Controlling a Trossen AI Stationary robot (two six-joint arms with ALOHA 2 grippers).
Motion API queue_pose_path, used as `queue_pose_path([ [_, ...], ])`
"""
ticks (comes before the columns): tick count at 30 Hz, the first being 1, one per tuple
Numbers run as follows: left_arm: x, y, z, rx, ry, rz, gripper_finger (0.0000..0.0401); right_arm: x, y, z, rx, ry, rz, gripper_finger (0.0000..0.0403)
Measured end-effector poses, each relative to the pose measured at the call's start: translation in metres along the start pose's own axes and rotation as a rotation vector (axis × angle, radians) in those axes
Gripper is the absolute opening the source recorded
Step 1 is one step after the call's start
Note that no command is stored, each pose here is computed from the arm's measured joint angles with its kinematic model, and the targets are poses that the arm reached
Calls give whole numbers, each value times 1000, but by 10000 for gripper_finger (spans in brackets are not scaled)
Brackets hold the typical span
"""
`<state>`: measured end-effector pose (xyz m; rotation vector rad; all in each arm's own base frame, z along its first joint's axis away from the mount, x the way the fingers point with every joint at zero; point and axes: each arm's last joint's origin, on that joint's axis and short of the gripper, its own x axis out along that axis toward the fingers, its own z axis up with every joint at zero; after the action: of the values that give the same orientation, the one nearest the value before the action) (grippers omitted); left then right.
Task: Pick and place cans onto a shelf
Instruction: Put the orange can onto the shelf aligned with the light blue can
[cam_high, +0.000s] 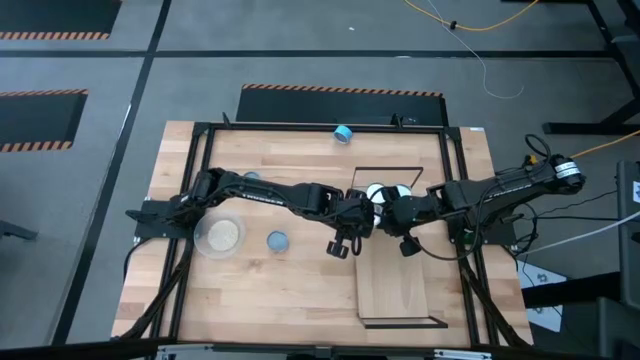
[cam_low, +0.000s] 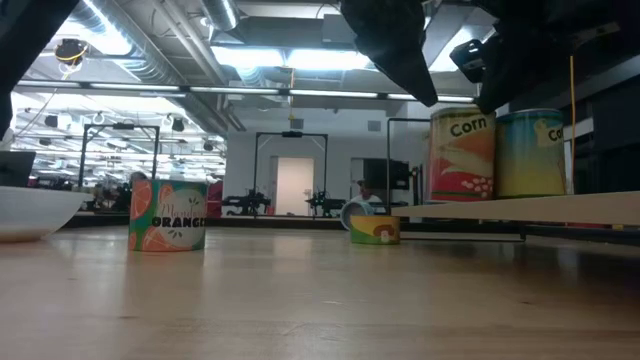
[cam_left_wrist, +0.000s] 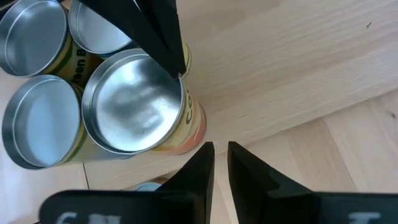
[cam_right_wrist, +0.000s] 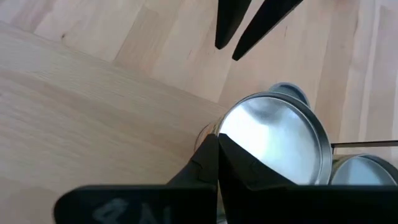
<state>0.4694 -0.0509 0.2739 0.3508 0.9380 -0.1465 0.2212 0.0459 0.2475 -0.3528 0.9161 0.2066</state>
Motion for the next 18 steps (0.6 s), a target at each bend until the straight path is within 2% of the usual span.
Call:
queue_pose_path([
  [14,0,0,0,0,0,0,41,0,0,0,0,1,0,5],
  [18,0,0,0,0,0,0,38,0,0,0,0,3,0,19],
])
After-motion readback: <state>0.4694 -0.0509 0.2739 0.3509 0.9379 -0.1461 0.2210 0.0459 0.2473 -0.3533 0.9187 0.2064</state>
